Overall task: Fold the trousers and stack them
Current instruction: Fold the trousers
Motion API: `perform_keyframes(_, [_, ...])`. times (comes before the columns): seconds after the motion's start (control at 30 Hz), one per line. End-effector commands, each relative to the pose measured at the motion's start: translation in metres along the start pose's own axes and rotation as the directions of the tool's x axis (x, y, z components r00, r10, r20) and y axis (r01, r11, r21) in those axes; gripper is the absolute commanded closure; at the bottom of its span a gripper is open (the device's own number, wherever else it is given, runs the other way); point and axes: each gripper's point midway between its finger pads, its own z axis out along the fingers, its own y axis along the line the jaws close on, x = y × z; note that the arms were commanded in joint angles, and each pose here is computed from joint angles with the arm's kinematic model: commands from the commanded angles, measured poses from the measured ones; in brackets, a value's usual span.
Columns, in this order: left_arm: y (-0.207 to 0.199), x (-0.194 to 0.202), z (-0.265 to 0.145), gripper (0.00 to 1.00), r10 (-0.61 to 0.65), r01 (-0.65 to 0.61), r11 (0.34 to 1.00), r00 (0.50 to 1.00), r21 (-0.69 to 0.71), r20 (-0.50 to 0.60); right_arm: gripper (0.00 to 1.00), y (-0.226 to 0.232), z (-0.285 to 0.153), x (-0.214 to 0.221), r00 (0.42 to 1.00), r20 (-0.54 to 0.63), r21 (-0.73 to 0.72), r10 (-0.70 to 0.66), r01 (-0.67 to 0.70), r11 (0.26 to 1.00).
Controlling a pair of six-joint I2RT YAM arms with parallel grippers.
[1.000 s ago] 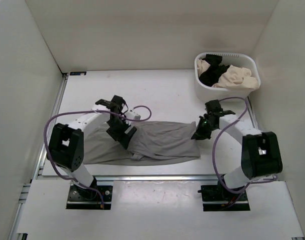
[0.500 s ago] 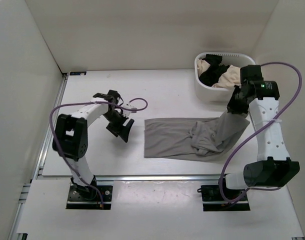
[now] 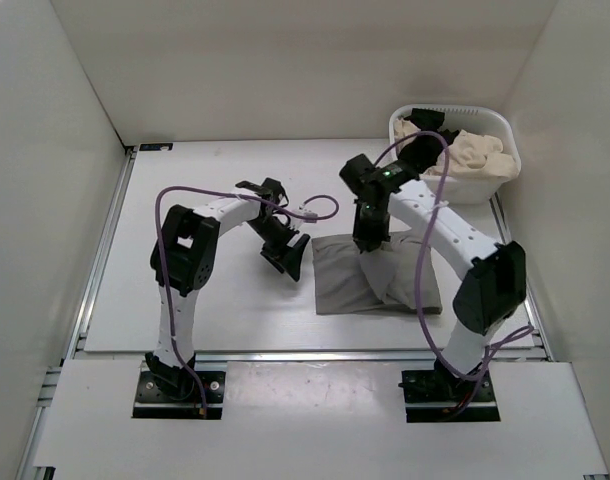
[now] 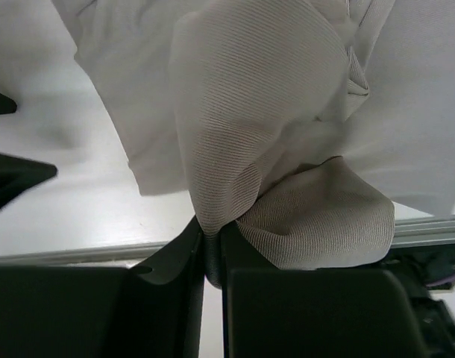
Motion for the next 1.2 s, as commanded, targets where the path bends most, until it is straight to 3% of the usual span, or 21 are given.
perform_keyframes(0.0, [0.012, -0.004, 0.020, 0.13, 0.016, -0.016, 1.000, 1.000, 0.007, 0.002, 1.00, 0.035, 0.021, -0.016, 0.995, 0.059, -0.042, 0.079, -0.076, 0.996])
perform_keyframes(0.2, [0.022, -0.002, 0.023, 0.13, 0.009, -0.009, 1.000, 1.000, -0.015, 0.004, 1.00, 0.091, 0.056, -0.005, 0.999, -0.029, -0.039, -0.040, 0.039, 0.999])
perform_keyframes(0.37, [0.039, 0.000, 0.012, 0.13, -0.035, 0.036, 0.998, 0.999, -0.044, 0.023, 0.99, 0.120, 0.067, 0.002, 0.999, -0.036, -0.119, -0.038, 0.033, 0.992])
perform_keyframes(0.43, [0.047, 0.002, 0.008, 0.13, -0.046, 0.048, 0.996, 0.999, -0.069, 0.023, 0.76, 0.129, 0.065, 0.004, 0.996, -0.033, -0.160, -0.081, 0.074, 0.984])
perform_keyframes(0.47, [0.052, 0.002, 0.002, 0.13, -0.053, 0.056, 0.995, 0.998, -0.087, 0.035, 0.58, 0.138, 0.061, 0.007, 0.993, -0.025, -0.197, -0.114, 0.107, 0.975])
perform_keyframes(0.5, [0.055, 0.001, -0.003, 0.13, -0.046, 0.050, 0.994, 0.998, -0.102, 0.042, 0.51, 0.144, 0.057, 0.005, 0.985, -0.009, -0.236, -0.170, 0.163, 0.958])
perform_keyframes(0.57, [0.063, 0.000, -0.023, 0.13, -0.063, 0.073, 0.989, 0.995, -0.129, 0.080, 0.44, 0.172, 0.039, 0.014, 0.961, 0.040, -0.323, -0.275, 0.273, 0.906])
perform_keyframes(0.7, [0.068, -0.016, -0.069, 0.13, 0.026, 0.012, 0.969, 0.988, -0.248, 0.149, 0.38, 0.191, -0.010, 0.018, 0.891, 0.210, -0.349, -0.403, 0.453, 0.820])
perform_keyframes(0.8, [0.054, -0.025, -0.099, 0.13, 0.131, -0.070, 0.943, 0.977, -0.326, 0.168, 0.35, 0.166, -0.031, 0.019, 0.882, 0.287, -0.336, -0.373, 0.458, 0.823])
perform_keyframes(0.83, [0.046, -0.030, -0.103, 0.13, 0.196, -0.132, 0.929, 0.968, -0.345, 0.157, 0.34, 0.149, -0.057, 0.014, 0.897, 0.336, -0.355, -0.287, 0.403, 0.844])
perform_keyframes(0.9, [0.015, -0.039, -0.113, 0.13, 0.313, -0.240, 0.897, 0.938, -0.372, 0.149, 0.34, 0.094, -0.029, 0.006, 0.933, 0.314, -0.277, -0.176, 0.267, 0.923])
perform_keyframes(0.93, [-0.002, -0.044, -0.108, 0.13, 0.365, -0.295, 0.882, 0.921, -0.368, 0.137, 0.34, 0.073, -0.045, 0.005, 0.940, 0.332, -0.318, -0.073, 0.184, 0.930])
perform_keyframes(1.03, [-0.036, -0.044, -0.089, 0.10, 0.432, -0.380, 0.864, 0.897, -0.332, 0.098, 0.30, 0.001, -0.017, 0.001, 0.949, 0.299, -0.302, 0.096, -0.001, 0.953])
perform_keyframes(1.1, [-0.052, -0.045, -0.075, 0.09, 0.458, -0.418, 0.862, 0.885, -0.288, 0.087, 0.25, -0.035, -0.004, -0.014, 0.941, 0.289, -0.296, 0.173, -0.084, 0.951])
perform_keyframes(1.17, [-0.065, -0.052, -0.060, 0.09, 0.480, -0.446, 0.856, 0.874, -0.261, 0.081, 0.24, -0.054, 0.008, -0.020, 0.950, 0.268, -0.271, 0.162, -0.087, 0.959])
